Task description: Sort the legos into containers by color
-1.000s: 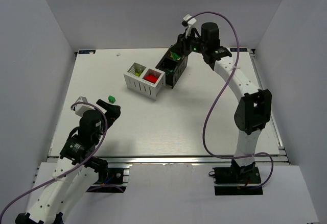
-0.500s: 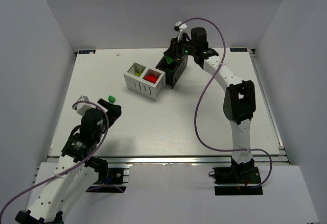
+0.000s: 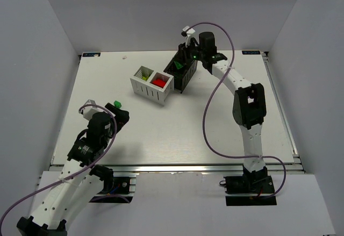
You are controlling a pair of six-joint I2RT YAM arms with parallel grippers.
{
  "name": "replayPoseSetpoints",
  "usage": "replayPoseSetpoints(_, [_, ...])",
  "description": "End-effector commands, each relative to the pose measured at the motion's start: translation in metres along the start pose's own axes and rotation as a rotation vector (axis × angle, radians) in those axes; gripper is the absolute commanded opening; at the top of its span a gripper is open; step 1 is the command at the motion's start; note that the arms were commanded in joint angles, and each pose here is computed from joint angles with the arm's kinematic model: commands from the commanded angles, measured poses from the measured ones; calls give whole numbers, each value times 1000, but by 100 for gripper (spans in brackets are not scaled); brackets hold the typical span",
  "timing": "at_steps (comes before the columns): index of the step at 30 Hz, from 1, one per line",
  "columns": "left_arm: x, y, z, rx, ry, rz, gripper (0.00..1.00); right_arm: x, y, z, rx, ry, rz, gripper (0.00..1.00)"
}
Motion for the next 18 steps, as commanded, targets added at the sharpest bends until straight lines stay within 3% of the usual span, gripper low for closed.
replayPoseSetpoints(1, [-1,2,-3,-5,-15,-4,98,-5,19,-1,72,0,-66,42])
replayPoseSetpoints(13, [-2,6,-7,-14,-13,-6,98,18,38,10,145,27,-74,89])
replayPoseSetpoints(16, [-5,8,-8,-31,0,-3,98,51,61,30,206,38,-117,89])
replayPoseSetpoints(18, [-8,11,-11,-44,16,-3,98,64,48,35,202,77,-89,89])
Point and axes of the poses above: each gripper's point midway between its finger pads, its own x axis back along the fingers, its own z axis along the line the jaws close on, y = z × x, the point moved 8 cm from there along x, back along the fingers, and after that the axes turned 15 degrees about -x, right-handed, at the moved point
